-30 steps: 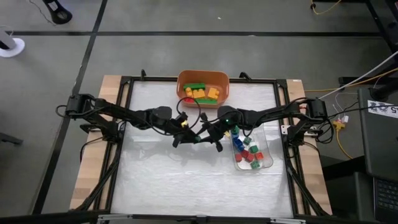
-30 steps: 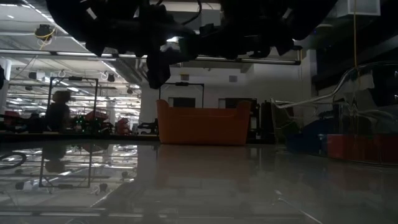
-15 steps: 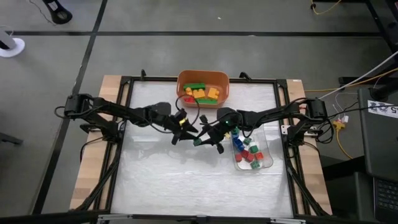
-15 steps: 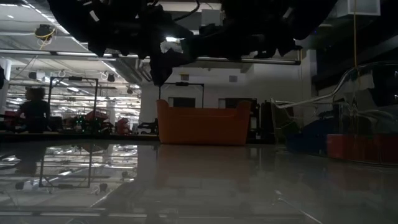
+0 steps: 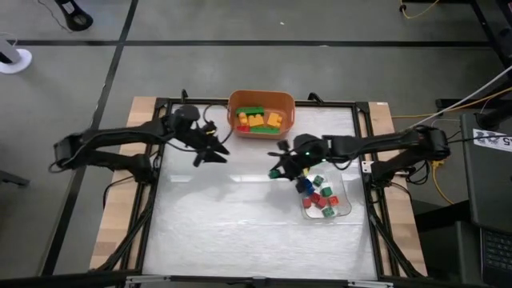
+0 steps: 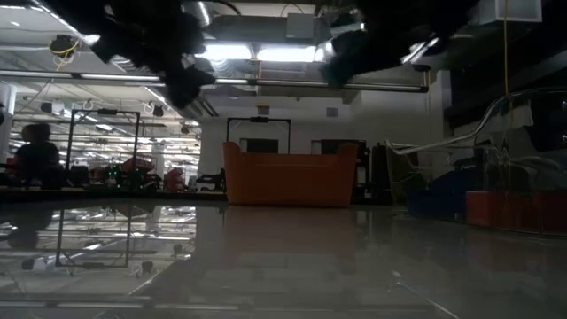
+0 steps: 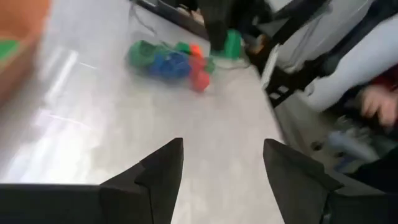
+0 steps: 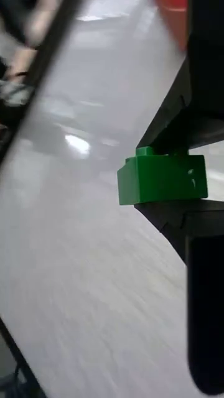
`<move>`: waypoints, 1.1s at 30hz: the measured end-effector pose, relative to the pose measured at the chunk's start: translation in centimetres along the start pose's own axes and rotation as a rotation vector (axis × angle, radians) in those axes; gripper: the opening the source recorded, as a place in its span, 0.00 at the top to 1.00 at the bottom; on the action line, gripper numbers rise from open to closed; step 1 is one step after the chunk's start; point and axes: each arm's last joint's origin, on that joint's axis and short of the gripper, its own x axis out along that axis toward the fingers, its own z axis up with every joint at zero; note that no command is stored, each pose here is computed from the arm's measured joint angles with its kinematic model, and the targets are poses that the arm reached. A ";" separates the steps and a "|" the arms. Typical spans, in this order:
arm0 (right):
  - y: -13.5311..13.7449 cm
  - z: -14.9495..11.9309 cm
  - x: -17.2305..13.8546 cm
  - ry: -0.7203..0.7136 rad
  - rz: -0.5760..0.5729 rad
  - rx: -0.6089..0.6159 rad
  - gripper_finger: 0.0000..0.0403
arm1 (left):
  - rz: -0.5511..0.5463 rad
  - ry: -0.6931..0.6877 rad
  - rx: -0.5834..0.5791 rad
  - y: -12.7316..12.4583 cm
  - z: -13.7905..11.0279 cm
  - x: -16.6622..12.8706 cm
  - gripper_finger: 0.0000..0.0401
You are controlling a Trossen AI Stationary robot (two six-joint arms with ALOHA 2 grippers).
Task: Sort blocks by size
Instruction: Put the small green game piece into the transparent bin, then return to Home Position
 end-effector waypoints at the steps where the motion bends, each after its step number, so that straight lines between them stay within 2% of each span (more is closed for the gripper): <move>1: 0.2 0.0 -0.8 0.031 -0.004 0.044 0.74 | 0.022 0.003 0.028 -0.2 -0.1 -0.7 0.48; 9: 2.2 -1.8 -6.7 0.344 -0.054 0.384 0.74 | 0.152 -0.031 0.166 -2.1 -0.8 -4.6 0.48; 15: 2.7 -2.5 -8.0 0.442 -0.156 0.608 0.72 | 0.166 -0.052 0.229 -2.8 -0.9 -5.4 0.48; 18: 2.8 -2.8 -8.0 0.470 -0.160 0.636 0.67 | 0.166 -0.053 0.232 -2.9 -0.9 -5.5 0.48; 26: 2.8 -2.9 -7.9 0.480 -0.163 0.657 0.46 | 0.166 -0.049 0.206 -2.9 -1.0 -5.5 0.48; 33: 3.7 -3.5 -9.5 0.574 -0.123 0.708 0.40 | 0.134 -0.077 0.262 -4.0 -2.2 -6.4 0.48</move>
